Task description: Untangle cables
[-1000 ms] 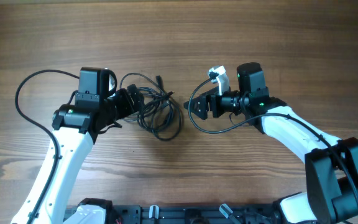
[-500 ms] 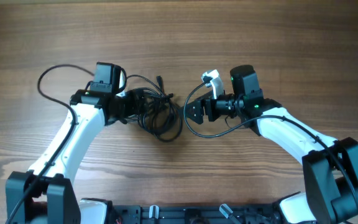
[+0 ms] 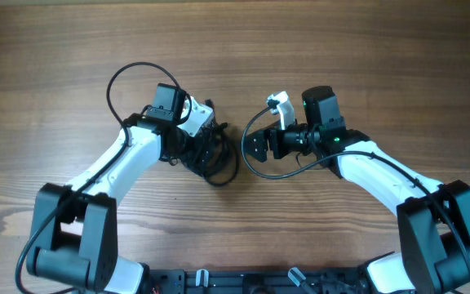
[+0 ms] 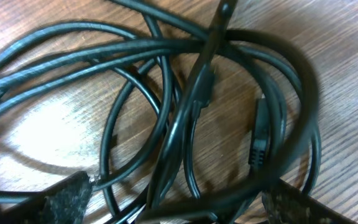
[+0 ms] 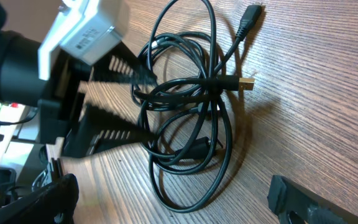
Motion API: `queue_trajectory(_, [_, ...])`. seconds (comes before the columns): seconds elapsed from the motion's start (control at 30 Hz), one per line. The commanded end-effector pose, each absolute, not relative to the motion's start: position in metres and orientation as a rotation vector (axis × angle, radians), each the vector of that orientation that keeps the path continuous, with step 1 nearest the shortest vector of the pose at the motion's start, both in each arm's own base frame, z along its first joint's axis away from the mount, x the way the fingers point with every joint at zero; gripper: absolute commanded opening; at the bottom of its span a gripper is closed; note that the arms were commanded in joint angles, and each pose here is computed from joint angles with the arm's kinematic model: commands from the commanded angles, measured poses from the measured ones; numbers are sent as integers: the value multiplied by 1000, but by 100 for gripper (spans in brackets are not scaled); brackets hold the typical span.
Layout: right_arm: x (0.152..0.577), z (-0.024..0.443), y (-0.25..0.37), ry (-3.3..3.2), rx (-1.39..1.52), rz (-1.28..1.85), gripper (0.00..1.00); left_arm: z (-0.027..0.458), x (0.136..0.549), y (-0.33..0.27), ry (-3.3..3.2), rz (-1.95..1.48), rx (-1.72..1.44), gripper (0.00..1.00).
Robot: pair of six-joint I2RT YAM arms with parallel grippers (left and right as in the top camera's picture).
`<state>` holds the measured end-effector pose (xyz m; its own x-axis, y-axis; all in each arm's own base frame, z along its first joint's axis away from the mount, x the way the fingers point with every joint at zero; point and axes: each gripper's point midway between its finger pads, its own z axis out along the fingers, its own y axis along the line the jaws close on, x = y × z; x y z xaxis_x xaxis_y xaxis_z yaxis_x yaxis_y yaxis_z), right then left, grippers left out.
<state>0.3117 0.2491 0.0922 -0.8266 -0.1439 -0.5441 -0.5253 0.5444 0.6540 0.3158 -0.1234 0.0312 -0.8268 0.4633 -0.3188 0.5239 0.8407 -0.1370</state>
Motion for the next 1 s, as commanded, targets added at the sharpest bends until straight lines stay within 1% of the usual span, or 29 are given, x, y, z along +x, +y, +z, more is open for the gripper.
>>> queue_trajectory(0.0, [314, 88, 249, 2370, -530, 1187, 100, 20, 316, -130, 2753, -356, 799, 62])
queue_trajectory(0.03, [314, 88, 249, 2370, -530, 1187, 100, 19, 316, -130, 2757, -356, 799, 28])
queue_trajectory(0.07, [314, 88, 249, 2370, -530, 1188, 100, 20, 315, -132, 2754, -376, 799, 4])
queue_trajectory(0.2, [314, 88, 249, 2370, -530, 1188, 100, 24, 314, -141, 2732, -452, 800, 4])
queue_trajectory(0.23, [314, 88, 249, 2370, -529, 1188, 100, 33, 317, -141, 2721, -455, 749, 4])
queue_trajectory(0.27, [314, 88, 249, 2370, -530, 1187, 100, 53, 326, -141, 2685, -458, 671, 4])
queue_trajectory(0.33, [314, 88, 249, 2370, -530, 1187, 100, 108, 347, -137, 2563, -463, 525, 4])
queue_trajectory(0.4, [310, 89, 251, 2369, -540, 1216, 100, 178, 360, -128, 2391, -470, 389, 4])
queue_trajectory(0.43, [301, 97, 257, 2342, -581, 1310, 100, 233, 360, -118, 2234, -475, 308, 4])
queue_trajectory(0.5, [294, 105, 262, 2310, -613, 1389, 100, 271, 353, -107, 2126, -473, 255, 4])
queue_trajectory(0.57, [297, 110, 265, 2338, -514, 1447, 100, 310, 337, -90, 2014, -449, 188, 4])
queue_trajectory(0.63, [297, 127, 272, 2264, -536, 1533, 100, 326, 329, -80, 1972, -447, 124, 4])
queue_trajectory(0.7, [300, 145, 278, 2192, -536, 1611, 100, 330, 327, -76, 1963, -453, 94, 4])
queue_trajectory(0.8, [299, 178, 285, 2057, -587, 1732, 100, 319, 325, -73, 2010, -443, 70, 4])
queue_trajectory(0.87, [294, 213, 292, 1904, -674, 1809, 100, 307, 325, -72, 2060, -447, 58, 4])
queue_trajectory(0.97, [288, 245, 303, 1763, -720, 1835, 100, 300, 326, -73, 2093, -509, -49, 4])
